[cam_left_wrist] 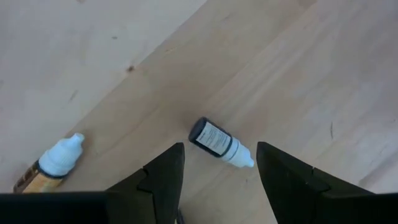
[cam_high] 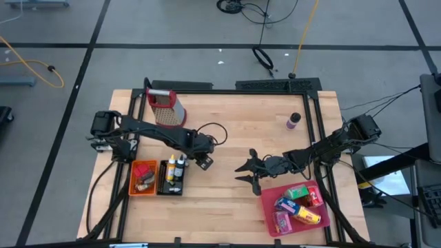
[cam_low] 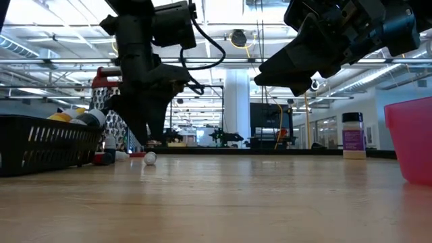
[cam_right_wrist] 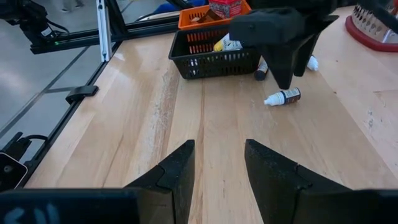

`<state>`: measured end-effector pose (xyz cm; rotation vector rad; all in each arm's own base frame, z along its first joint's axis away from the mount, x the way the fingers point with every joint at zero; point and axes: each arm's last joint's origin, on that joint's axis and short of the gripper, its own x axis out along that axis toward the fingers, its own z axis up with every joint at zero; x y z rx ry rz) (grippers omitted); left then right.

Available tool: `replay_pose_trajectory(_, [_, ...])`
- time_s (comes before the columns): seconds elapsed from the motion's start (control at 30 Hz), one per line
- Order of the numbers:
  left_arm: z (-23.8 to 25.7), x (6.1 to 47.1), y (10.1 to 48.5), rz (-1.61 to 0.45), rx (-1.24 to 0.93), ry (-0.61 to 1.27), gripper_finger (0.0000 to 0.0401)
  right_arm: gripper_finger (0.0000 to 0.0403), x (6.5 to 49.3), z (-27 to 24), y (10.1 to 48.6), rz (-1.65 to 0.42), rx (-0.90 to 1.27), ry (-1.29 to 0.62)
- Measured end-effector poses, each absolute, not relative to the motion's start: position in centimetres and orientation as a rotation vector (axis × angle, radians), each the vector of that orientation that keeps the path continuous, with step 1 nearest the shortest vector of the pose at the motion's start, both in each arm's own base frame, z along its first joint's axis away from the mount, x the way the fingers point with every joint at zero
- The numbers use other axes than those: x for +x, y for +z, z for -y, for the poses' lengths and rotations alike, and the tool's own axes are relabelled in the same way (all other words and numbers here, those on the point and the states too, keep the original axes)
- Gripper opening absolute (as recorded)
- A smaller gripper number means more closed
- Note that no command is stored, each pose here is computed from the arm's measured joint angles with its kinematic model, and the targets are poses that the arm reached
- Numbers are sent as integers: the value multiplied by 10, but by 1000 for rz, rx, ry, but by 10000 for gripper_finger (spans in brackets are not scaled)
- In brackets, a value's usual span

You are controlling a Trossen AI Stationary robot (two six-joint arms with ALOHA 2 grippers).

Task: Pick & Place Kitchen Items
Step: Put the brown food coloring bottle into the black bin

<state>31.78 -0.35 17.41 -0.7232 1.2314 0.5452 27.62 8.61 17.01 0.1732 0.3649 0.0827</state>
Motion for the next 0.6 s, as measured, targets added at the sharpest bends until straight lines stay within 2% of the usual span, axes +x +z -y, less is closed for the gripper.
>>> replay_pose_trajectory(0.6, [6,333,133,-1307,-739,558,200,132,276,-86,170,-371,172,84])
